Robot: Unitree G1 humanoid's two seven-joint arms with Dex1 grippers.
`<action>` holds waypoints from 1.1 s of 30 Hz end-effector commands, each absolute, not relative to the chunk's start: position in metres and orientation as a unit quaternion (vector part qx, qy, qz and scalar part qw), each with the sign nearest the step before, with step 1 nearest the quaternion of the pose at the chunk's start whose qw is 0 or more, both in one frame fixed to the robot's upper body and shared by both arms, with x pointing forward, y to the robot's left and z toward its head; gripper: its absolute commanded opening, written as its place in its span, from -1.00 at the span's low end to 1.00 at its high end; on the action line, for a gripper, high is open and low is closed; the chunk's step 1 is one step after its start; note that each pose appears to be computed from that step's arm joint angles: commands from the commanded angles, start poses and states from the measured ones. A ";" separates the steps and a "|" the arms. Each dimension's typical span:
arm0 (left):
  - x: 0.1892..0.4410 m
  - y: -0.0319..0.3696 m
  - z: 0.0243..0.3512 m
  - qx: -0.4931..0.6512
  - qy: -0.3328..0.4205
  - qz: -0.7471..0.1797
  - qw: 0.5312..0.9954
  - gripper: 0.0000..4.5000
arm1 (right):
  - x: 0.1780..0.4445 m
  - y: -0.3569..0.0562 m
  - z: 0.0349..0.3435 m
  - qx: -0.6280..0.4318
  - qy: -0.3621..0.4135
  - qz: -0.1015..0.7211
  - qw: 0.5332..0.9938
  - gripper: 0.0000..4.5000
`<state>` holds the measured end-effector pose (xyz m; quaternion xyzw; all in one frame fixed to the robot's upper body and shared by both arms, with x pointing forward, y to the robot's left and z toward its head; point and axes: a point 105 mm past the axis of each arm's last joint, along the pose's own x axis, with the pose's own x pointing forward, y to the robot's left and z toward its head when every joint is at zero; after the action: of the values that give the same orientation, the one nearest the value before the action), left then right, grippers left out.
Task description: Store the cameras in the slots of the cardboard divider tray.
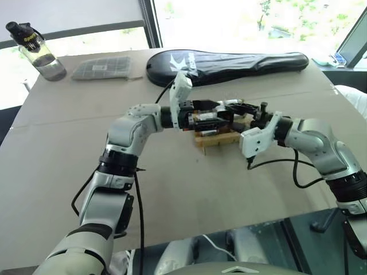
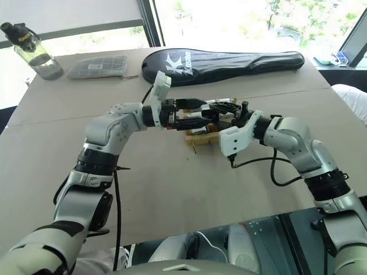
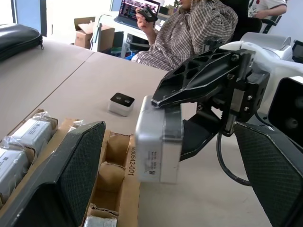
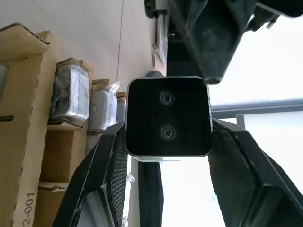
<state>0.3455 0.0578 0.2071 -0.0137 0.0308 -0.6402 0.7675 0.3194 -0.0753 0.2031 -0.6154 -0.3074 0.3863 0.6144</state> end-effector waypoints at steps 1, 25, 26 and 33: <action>0.346 0.057 0.220 -0.002 0.008 -0.643 0.766 1.00 | 0.315 -0.076 0.221 -0.615 -0.342 0.366 0.609 -0.16; 0.354 0.054 0.209 0.023 -0.012 -0.651 0.759 -0.67 | 0.301 -0.123 0.195 -0.395 -0.131 0.431 0.801 -0.16; 0.355 0.055 0.207 0.027 -0.015 -0.649 0.760 -0.67 | 0.297 -0.131 0.193 -0.362 -0.102 0.431 0.820 -0.16; 0.364 0.047 0.187 0.065 -0.041 -0.644 0.761 -0.67 | 0.271 -0.182 0.180 -0.230 0.007 0.388 0.892 -0.16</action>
<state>0.3405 0.0072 0.1757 0.0428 -0.0146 -0.7043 0.7085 0.2649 -0.1516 0.1688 -0.2300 0.0059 0.4462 0.8649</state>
